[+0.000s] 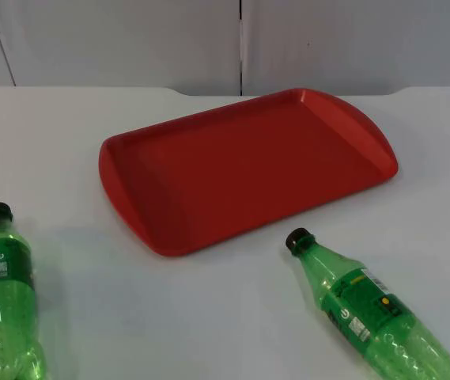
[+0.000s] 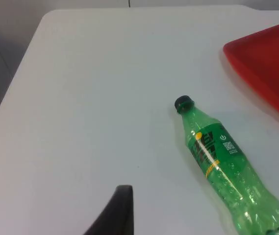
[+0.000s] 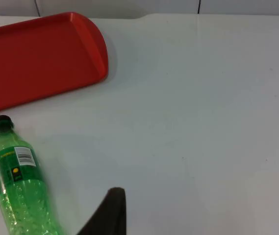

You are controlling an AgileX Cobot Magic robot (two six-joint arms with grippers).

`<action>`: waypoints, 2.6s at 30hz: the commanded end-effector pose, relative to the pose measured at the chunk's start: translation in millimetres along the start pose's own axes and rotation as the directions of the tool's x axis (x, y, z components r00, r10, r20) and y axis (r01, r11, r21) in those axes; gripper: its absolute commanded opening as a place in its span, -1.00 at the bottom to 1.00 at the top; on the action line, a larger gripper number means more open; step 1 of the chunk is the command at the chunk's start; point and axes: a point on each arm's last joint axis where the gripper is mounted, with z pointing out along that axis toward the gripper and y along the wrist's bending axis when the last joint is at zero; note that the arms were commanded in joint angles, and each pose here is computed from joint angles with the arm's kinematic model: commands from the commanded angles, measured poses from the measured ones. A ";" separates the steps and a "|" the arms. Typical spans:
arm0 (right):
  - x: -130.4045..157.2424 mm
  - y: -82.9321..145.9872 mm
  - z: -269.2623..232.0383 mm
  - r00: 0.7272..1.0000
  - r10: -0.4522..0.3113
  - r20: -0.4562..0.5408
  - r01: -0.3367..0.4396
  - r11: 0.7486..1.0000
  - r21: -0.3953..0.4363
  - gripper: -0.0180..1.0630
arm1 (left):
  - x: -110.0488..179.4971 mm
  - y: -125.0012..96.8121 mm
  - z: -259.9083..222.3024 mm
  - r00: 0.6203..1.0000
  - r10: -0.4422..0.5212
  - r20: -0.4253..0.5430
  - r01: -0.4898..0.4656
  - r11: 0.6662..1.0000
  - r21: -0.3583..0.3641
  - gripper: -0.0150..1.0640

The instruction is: Place the bottle upright on the tray.

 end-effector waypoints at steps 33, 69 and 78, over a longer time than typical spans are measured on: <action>0.1 0.3 -0.3 1.000 0.004 0.006 -0.004 1.000 0.002 0.91 | -48.4 -4.2 -2.0 0.986 -0.088 -0.139 0.094 0.995 0.040 0.97; 0.1 0.3 -0.3 1.000 0.004 0.006 -0.004 1.000 0.002 0.91 | -72.3 -12.9 135.4 0.807 -0.073 -0.585 0.154 0.984 0.090 0.97; 0.1 0.3 -0.3 1.000 0.004 0.006 -0.004 1.000 0.002 0.91 | -69.4 -16.3 171.4 0.771 -0.134 -0.623 0.230 0.970 0.076 0.97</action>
